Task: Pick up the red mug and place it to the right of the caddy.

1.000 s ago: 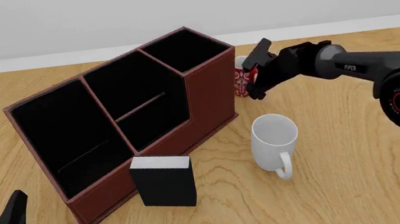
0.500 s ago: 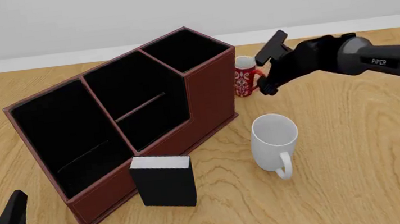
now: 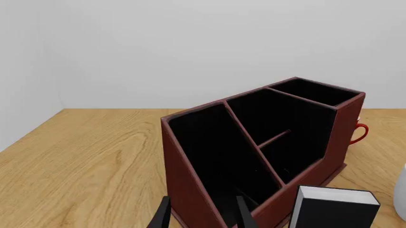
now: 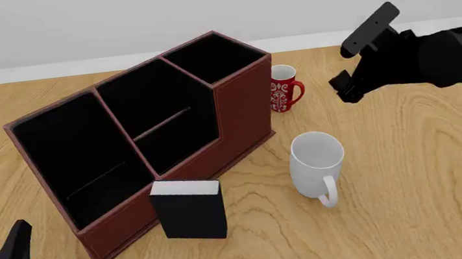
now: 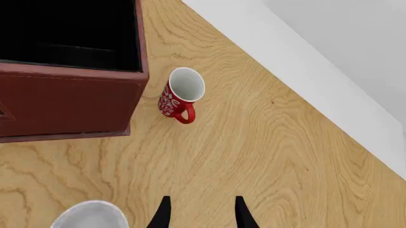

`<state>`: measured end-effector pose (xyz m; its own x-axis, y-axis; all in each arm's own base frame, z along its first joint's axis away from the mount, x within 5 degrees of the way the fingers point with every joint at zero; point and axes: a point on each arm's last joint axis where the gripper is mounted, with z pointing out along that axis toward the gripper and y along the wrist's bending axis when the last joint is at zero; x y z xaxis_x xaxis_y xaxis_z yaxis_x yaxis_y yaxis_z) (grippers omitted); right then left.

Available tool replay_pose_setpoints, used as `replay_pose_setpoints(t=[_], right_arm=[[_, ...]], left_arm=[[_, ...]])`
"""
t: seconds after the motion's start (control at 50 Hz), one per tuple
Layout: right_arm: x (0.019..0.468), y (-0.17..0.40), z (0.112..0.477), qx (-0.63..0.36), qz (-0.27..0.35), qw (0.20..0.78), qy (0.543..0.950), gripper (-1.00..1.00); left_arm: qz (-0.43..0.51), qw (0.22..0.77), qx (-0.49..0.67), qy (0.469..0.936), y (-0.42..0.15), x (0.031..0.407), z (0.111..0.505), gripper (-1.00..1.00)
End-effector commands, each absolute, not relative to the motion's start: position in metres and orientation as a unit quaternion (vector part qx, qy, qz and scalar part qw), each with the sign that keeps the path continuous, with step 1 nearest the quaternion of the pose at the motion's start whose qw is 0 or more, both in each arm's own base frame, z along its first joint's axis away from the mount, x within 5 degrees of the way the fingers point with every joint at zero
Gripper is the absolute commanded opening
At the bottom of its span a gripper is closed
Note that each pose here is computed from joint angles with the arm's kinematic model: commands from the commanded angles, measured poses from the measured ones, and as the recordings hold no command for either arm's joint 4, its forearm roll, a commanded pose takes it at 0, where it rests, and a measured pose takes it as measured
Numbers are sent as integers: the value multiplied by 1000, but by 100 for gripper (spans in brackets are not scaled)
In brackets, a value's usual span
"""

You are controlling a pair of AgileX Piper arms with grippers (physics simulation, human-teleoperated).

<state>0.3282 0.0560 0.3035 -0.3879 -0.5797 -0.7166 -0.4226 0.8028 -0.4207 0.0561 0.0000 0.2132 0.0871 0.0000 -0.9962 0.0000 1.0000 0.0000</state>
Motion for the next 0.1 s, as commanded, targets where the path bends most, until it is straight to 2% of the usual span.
replay_pose_setpoints(t=[0.02, 0.1], right_arm=[[227, 38, 335, -265, -78, 519, 809, 100], [174, 29, 352, -241, -71, 548, 797, 100]], left_arm=[[0, 737, 0, 676, 0, 56, 213, 100], [0, 737, 0, 676, 0, 56, 213, 100]])
